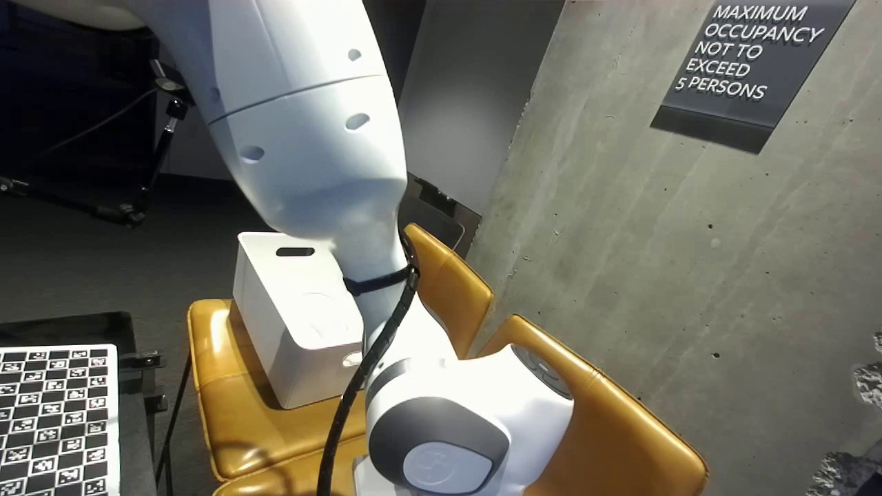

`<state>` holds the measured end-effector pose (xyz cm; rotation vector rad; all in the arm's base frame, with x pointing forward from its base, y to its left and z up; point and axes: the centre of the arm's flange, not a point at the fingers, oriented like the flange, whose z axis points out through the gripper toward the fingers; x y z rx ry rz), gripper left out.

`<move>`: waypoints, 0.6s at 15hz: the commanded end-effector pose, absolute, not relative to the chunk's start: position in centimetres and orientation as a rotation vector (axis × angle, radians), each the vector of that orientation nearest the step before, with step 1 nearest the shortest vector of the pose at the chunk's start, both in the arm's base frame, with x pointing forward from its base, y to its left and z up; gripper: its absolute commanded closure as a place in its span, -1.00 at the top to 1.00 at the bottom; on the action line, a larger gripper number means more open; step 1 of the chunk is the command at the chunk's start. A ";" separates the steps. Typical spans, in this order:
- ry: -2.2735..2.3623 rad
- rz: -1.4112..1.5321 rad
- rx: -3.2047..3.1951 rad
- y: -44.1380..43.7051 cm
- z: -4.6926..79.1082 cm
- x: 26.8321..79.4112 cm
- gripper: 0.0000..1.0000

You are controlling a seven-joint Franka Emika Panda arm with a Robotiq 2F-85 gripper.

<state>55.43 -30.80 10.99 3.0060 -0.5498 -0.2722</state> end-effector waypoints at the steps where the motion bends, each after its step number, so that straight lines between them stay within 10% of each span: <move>1: -0.545 -0.222 2.979 -33.0 9.3 56.0 1.00; 6: -0.537 -0.174 2.958 -33.0 7.7 57.3 1.00; 9: -0.518 -0.177 2.942 -32.9 6.3 57.4 0.31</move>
